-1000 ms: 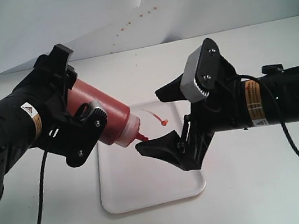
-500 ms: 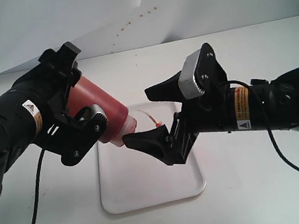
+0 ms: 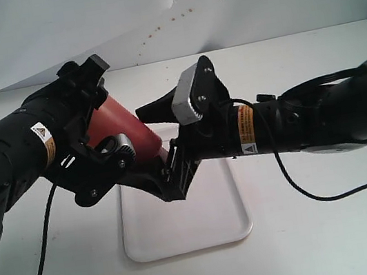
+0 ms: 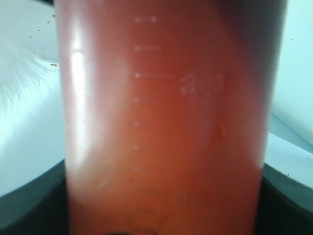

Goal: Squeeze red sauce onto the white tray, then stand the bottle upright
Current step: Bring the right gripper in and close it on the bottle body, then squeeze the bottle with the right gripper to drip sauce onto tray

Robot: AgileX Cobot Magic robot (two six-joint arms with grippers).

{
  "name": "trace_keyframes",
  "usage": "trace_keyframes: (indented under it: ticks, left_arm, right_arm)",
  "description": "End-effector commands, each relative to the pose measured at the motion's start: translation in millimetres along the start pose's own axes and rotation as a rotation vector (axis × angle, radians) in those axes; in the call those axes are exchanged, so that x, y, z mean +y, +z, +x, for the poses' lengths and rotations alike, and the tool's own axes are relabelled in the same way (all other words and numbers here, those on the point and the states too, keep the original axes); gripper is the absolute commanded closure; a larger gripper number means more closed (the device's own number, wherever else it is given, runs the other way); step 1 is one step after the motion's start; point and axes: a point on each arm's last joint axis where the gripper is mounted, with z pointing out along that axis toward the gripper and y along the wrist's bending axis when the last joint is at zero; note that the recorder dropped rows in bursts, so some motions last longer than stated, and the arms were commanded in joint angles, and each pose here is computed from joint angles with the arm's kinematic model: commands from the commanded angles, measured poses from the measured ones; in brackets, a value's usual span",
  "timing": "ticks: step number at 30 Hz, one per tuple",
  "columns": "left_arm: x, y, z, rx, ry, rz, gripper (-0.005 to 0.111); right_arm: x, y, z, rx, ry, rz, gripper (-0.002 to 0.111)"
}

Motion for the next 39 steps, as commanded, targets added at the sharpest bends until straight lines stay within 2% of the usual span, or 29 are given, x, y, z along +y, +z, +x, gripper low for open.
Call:
trace_keyframes:
  ticks: [1,5,10,16,20,27,39]
  left_arm:
    - [6.0,-2,4,0.021,0.038,-0.025,0.107]
    - [6.0,-2,4,0.021,0.038,-0.025,0.107]
    - [6.0,-2,4,0.021,0.040,-0.025,0.107]
    - [6.0,-2,4,0.021,0.040,-0.025,0.107]
    - [6.0,-2,4,0.021,0.040,-0.025,0.107]
    - [6.1,-2,4,0.016,0.042,-0.026,0.107]
    - [6.1,-2,4,0.016,0.042,-0.026,0.107]
  right_arm:
    - [-9,8,-6,0.013,-0.033,0.031,0.003]
    - [-15,8,-4,0.049,-0.005,0.097,0.003]
    - [-12,10,-5,0.046,0.004,0.090,0.004]
    - [5,21,-7,0.046,-0.007,0.038,0.015]
    - [6,22,-7,0.046,-0.008,0.036,0.040]
    - [3,21,-3,0.090,-0.008,0.065,0.108]
    - [2,21,-2,0.101,-0.009,0.073,0.108]
